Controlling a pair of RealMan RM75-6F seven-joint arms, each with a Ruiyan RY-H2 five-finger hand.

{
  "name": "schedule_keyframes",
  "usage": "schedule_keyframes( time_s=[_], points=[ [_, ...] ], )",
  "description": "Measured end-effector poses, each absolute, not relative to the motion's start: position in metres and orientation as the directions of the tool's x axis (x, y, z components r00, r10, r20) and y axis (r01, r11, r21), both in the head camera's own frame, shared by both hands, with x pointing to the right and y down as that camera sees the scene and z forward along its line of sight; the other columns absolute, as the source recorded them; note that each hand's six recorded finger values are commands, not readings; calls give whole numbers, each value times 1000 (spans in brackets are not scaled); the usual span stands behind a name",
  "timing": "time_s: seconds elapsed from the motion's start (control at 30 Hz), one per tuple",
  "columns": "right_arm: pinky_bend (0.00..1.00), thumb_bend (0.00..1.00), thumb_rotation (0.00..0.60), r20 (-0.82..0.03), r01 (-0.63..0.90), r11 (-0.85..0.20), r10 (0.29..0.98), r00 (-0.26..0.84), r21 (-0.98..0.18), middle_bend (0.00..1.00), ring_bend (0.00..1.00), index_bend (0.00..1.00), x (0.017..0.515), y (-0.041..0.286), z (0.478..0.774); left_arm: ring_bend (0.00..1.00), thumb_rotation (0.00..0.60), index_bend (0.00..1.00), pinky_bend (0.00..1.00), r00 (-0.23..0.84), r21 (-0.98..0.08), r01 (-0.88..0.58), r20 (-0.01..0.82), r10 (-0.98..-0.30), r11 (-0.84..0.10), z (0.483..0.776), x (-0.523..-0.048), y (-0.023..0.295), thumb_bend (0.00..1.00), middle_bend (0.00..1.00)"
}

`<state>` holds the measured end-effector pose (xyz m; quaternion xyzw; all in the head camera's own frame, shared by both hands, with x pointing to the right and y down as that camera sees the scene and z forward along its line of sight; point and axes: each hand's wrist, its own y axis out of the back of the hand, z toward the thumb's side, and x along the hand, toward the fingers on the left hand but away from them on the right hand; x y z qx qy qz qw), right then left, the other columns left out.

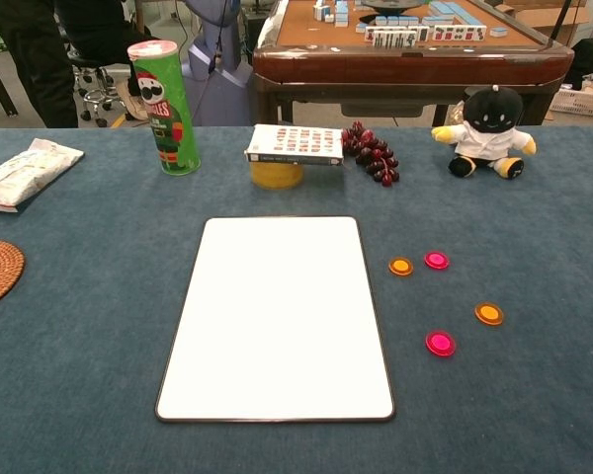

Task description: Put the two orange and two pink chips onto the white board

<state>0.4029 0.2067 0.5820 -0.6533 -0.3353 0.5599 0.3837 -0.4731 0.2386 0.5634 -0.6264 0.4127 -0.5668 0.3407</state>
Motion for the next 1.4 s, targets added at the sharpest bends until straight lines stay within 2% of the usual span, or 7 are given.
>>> schedule_keyframes(
  time_s=[0.07,0.17,0.53,0.83,1.0,1.4],
  points=[
    [982,80,600,-484,-14,-489,859,170,-872,924,924,299,394,203,585,441,600,285,593,13,-899,-137,419,-908,-417,560,-474,237,322,436],
    [1000,60,600,-505,-54,-506,837,211,-861,1000,1000,301,376,197,591,442,600,287,593,3,-903,-140,411,-912,-407,557,-477,236,322,437],
    [1000,87,600,-617,-148,-603,729,296,-784,1000,1000,377,319,184,623,443,600,289,593,-8,-907,-150,399,-917,-394,553,-481,234,322,439],
    [1000,100,600,-690,-202,-662,665,285,-722,1000,1000,377,299,187,650,443,600,291,593,-22,-907,-153,399,-917,-391,552,-484,234,322,439],
    [1000,147,600,-724,-229,-688,637,263,-688,1000,1000,381,297,188,666,443,600,292,593,-26,-906,-154,403,-915,-394,551,-485,234,322,439],
    [1000,172,600,-767,-274,-717,594,241,-641,1000,1000,409,286,187,695,443,600,293,593,-25,-902,-154,411,-911,-403,552,-485,235,322,439]
  ],
)
